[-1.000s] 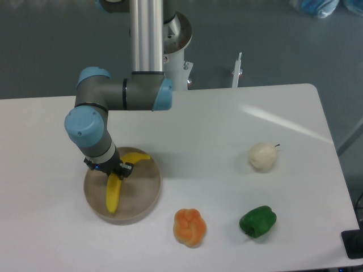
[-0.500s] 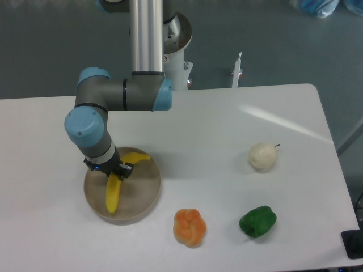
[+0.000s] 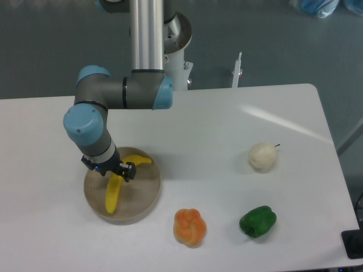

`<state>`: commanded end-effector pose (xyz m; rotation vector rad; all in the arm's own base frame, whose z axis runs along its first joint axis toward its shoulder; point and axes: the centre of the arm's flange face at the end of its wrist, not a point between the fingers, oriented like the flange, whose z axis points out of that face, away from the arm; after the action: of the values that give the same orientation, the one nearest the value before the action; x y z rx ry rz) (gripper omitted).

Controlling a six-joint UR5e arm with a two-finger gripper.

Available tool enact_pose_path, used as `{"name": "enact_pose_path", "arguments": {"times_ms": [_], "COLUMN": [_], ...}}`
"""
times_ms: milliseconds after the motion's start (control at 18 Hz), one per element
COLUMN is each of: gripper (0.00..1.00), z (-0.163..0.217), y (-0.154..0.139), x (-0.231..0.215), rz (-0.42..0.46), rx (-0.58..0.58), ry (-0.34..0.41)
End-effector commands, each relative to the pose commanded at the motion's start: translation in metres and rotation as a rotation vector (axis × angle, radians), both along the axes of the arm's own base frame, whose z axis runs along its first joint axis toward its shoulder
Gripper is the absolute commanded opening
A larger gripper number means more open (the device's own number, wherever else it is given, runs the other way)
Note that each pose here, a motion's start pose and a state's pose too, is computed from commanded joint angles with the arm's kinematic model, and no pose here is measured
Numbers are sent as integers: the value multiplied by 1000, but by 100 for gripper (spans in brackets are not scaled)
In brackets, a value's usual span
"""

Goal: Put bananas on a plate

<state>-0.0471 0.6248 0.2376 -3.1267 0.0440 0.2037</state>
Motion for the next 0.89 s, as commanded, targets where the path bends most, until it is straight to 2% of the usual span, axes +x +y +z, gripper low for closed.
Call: {"name": "enact_pose_path", "arguments": {"times_ms": [333,444,667,889], "gripper": [100,100,100,100], "z": [33,47,70,89], "y": [-1,-8,-19,-33], "x": [-51,-76,-119,-168], "rz": [58,28,-85,-124], "rx": [38,44,41,49], "ry": [82,99,123,151]}}
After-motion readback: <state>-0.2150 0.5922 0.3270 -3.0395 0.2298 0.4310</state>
